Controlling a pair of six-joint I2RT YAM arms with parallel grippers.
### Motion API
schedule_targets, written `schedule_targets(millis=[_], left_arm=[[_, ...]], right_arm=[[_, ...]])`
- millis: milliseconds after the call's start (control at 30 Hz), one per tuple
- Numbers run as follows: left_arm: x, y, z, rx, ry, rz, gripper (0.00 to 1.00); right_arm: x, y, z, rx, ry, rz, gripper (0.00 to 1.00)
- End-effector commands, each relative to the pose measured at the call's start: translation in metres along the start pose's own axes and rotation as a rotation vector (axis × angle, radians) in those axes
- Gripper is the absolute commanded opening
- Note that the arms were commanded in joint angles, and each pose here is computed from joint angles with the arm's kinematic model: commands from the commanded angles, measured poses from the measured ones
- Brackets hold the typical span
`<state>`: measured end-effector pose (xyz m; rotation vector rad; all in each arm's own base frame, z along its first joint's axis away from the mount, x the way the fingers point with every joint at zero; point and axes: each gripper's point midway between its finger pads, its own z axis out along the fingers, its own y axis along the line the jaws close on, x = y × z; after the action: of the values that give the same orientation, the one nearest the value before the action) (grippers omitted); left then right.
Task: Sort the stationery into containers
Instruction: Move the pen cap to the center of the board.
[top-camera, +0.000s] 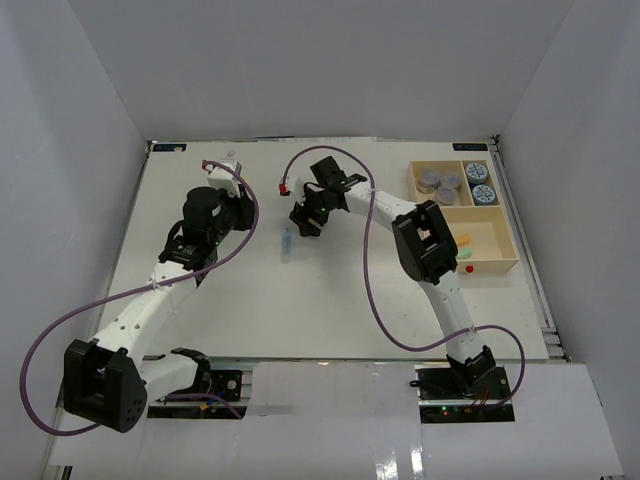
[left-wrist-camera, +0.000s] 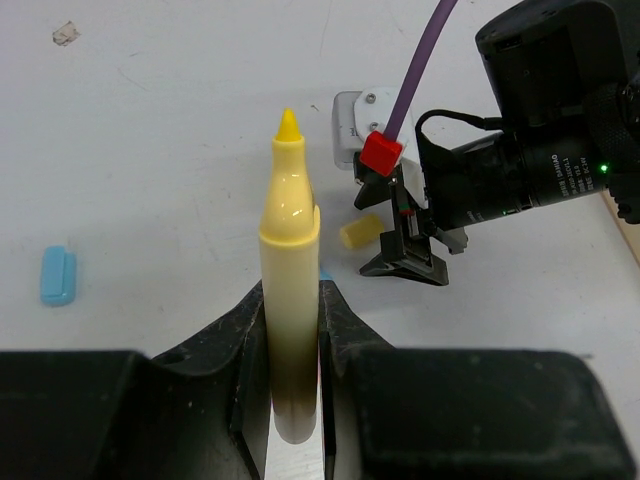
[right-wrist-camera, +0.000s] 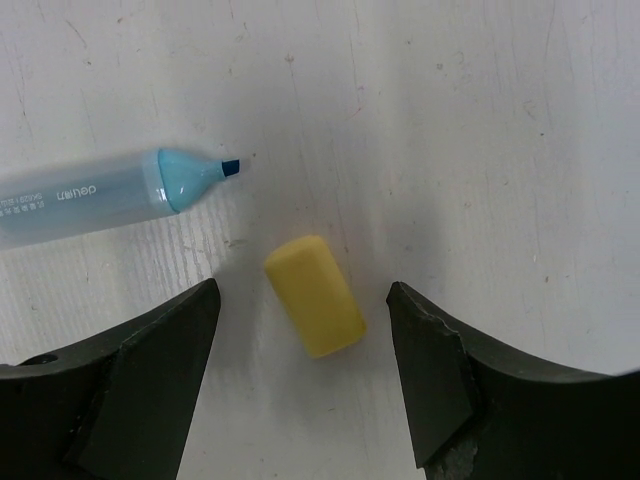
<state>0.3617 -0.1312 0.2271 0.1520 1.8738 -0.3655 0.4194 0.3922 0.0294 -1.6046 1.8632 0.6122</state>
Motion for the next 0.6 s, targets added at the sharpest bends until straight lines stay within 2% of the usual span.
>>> schedule_targets(millis=[0, 133, 233, 367, 433, 500, 533, 567], left_arm=[[-0.019, -0.002, -0.002, 0.011, -0.042, 0.009, 0.11], [-0.016, -0.002, 0.0, 0.011, -0.033, 0.012, 0.11], [-0.016, -0.002, 0.001, 0.012, -0.031, 0.012, 0.11], [-0.017, -0.003, 0.0, 0.019, -0.032, 0.012, 0.11], [-0.017, -0.004, 0.0, 0.02, -0.032, 0.012, 0.11], [-0.017, -0.005, 0.0, 0.025, -0.034, 0.011, 0.11], [-0.017, -0.005, 0.0, 0.027, -0.033, 0.011, 0.11], [-0.019, -0.006, -0.001, 0.029, -0.036, 0.01, 0.11]], right_arm=[[0.007, 0.0, 0.011, -0.027, 0.012, -0.036, 0.74], [0.013, 0.002, 0.017, -0.045, 0.029, -0.035, 0.71], [0.02, 0.006, 0.019, -0.057, 0.05, -0.022, 0.63], [0.027, 0.012, 0.011, -0.039, 0.068, 0.018, 0.48], [0.04, 0.022, 0.009, -0.034, 0.093, 0.068, 0.45], [0.033, 0.019, -0.001, 0.019, 0.064, 0.091, 0.38], [0.05, 0.029, -0.002, 0.012, 0.087, 0.121, 0.33], [0.044, 0.028, -0.011, 0.041, 0.071, 0.125, 0.28]])
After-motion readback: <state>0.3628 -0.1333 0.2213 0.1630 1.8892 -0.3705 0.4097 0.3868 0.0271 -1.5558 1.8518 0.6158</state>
